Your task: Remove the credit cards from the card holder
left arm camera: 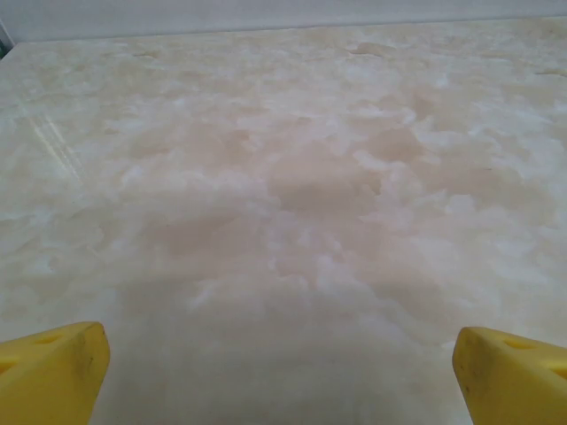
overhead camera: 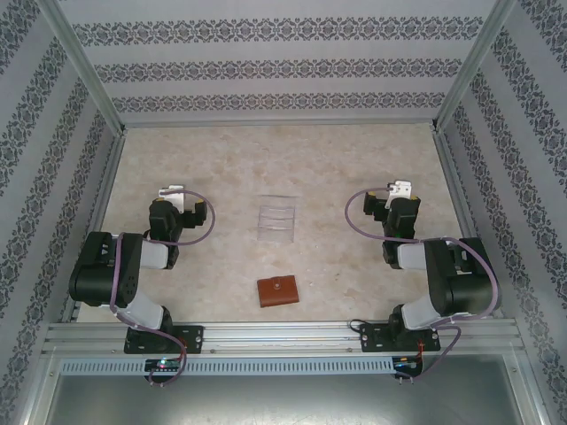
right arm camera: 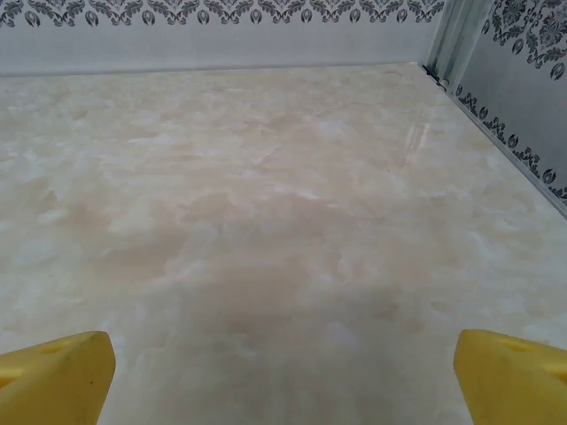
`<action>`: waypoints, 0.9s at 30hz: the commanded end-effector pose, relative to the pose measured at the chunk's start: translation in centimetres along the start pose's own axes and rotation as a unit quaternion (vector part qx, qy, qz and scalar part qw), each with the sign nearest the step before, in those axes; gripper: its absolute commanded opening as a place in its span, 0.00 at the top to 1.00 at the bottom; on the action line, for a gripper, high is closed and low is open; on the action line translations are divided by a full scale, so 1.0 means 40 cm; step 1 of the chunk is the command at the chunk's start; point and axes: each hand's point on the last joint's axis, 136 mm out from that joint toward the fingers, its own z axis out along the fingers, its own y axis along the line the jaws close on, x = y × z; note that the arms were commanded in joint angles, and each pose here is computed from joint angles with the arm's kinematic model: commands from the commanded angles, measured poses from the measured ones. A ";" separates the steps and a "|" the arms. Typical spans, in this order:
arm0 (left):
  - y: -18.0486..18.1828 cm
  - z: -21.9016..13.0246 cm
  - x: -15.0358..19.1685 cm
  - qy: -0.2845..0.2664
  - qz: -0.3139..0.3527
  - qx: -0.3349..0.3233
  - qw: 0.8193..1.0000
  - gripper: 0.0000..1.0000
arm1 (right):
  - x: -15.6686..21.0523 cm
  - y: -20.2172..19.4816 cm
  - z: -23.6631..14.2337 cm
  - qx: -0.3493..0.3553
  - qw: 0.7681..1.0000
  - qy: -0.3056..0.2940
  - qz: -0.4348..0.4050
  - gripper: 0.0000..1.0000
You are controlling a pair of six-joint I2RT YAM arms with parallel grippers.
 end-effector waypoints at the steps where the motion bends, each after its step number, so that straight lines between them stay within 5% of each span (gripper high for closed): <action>1: -0.017 0.009 -0.033 -0.020 0.006 0.011 1.000 0.00 | -0.035 0.010 0.007 -0.001 1.000 -0.023 0.002 0.02; 27: -0.016 0.008 -0.033 -0.021 0.005 0.011 1.000 0.00 | -0.036 0.009 0.007 -0.001 1.000 -0.023 0.002 0.02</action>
